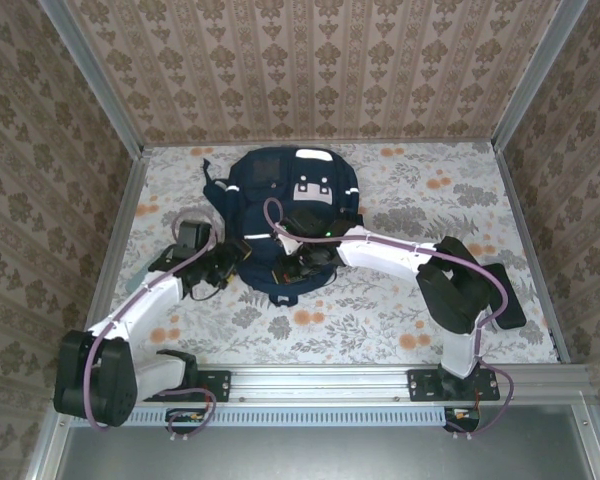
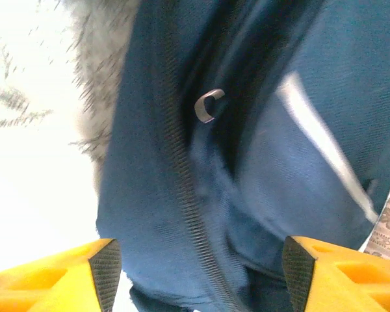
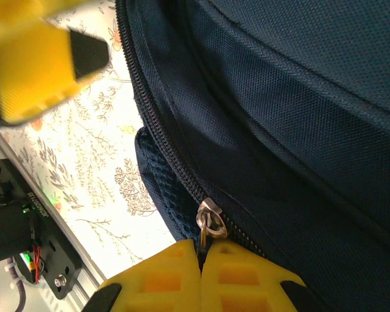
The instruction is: Pack books, pencil case, and school supplies into a backpack
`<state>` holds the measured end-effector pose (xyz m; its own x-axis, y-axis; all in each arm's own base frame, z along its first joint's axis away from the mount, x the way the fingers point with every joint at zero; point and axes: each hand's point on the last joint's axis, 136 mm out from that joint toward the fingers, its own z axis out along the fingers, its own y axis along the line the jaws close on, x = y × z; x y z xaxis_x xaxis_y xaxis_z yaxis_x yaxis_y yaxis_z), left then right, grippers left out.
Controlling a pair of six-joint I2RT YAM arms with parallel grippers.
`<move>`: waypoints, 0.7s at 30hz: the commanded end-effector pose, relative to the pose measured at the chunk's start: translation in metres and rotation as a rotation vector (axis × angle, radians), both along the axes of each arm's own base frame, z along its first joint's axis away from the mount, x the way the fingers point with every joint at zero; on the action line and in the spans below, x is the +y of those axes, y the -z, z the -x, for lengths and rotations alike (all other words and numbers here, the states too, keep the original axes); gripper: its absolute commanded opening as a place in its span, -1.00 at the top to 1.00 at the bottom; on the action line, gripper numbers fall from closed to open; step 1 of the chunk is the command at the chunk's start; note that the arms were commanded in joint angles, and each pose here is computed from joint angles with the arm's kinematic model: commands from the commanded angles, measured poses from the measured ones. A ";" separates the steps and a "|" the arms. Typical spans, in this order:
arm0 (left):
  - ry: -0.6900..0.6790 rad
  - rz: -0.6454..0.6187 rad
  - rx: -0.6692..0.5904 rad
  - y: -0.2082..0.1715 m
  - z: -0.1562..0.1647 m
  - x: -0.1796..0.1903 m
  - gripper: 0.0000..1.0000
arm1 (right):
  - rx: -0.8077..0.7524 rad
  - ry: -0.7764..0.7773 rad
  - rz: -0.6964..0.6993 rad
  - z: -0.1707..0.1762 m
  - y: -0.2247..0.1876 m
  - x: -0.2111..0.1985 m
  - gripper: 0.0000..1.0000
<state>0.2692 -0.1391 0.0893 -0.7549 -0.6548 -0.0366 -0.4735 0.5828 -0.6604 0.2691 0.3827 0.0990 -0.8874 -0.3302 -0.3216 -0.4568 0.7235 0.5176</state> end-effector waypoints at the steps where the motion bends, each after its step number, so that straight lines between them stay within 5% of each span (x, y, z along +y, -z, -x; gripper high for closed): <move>1: -0.023 0.084 0.007 -0.007 0.000 -0.012 -0.34 | -0.012 -0.005 -0.066 -0.005 -0.015 0.011 1.00; 13: 0.028 0.087 0.041 0.009 -0.016 -0.034 -0.12 | 0.016 -0.065 -0.069 0.016 -0.012 0.005 1.00; 21: 0.025 0.014 0.093 0.032 -0.010 -0.027 0.54 | -0.059 0.026 0.199 0.014 0.005 -0.051 1.00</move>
